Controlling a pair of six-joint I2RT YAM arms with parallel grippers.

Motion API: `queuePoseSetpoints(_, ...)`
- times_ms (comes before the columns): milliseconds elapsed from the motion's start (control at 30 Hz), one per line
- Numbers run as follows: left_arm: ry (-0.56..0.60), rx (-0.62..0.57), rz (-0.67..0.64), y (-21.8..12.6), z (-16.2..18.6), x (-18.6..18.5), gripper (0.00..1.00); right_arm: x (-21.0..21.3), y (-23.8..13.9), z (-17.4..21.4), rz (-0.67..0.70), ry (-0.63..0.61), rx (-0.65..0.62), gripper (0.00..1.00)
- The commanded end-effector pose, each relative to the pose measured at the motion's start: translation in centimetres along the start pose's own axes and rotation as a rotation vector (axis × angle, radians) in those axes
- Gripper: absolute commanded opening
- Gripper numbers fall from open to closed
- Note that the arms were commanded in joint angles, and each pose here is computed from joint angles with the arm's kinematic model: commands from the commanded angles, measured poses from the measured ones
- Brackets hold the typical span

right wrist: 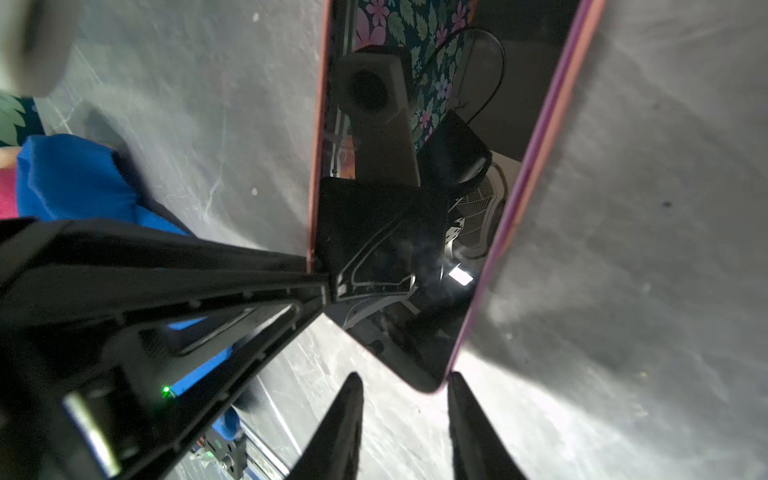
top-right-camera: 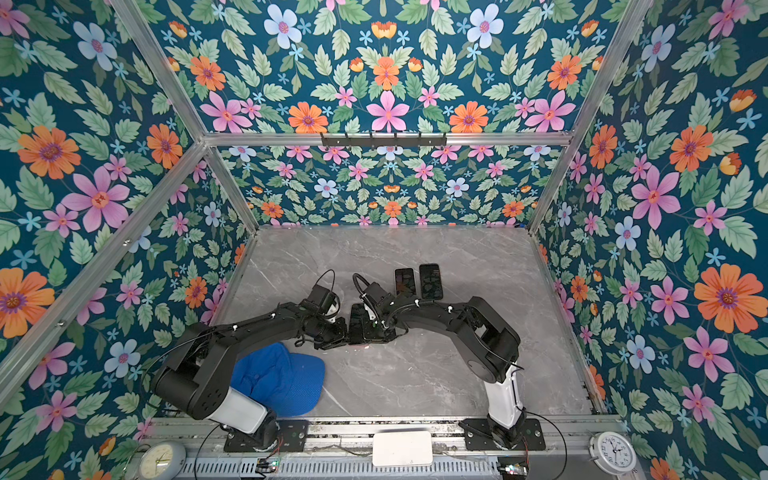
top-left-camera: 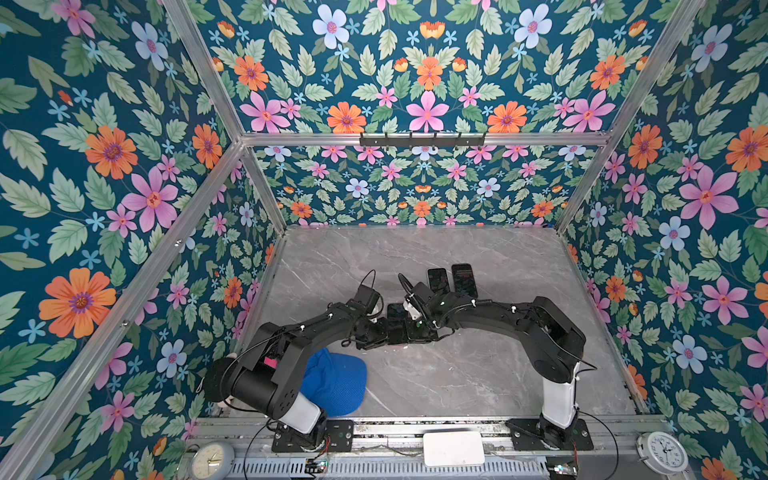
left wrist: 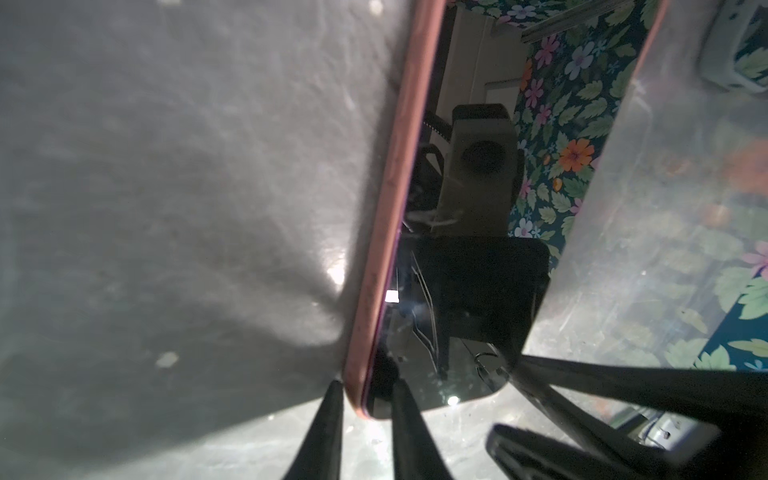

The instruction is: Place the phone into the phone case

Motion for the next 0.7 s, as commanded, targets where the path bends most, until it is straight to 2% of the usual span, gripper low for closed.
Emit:
queuePoseSetpoints(0, -0.003, 0.021, -0.035, 0.2, 0.5, 0.7, 0.18, 0.3, 0.0, 0.0, -0.010, 0.001, 0.003, 0.34)
queuePoseSetpoints(233, -0.003, 0.003, -0.005, 0.0, 0.2, 0.3, 0.18, 0.4, 0.3, 0.1, -0.012, -0.002, 0.013, 0.29)
queuePoseSetpoints(667, -0.020, -0.044, 0.134, 0.2, 0.0, -1.0, 0.25, 0.7, 0.6, 0.1, -0.017, -0.006, 0.022, 0.14)
Point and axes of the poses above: each gripper's point midway between its finger pads, its own y axis out along the fingers, its own x axis along the line the jaws close on, z = x × y, the point moved 6 cm from there along -y, back along the fingers, and after that the axes turned 15 degrees about y, right-handed, at the moved point
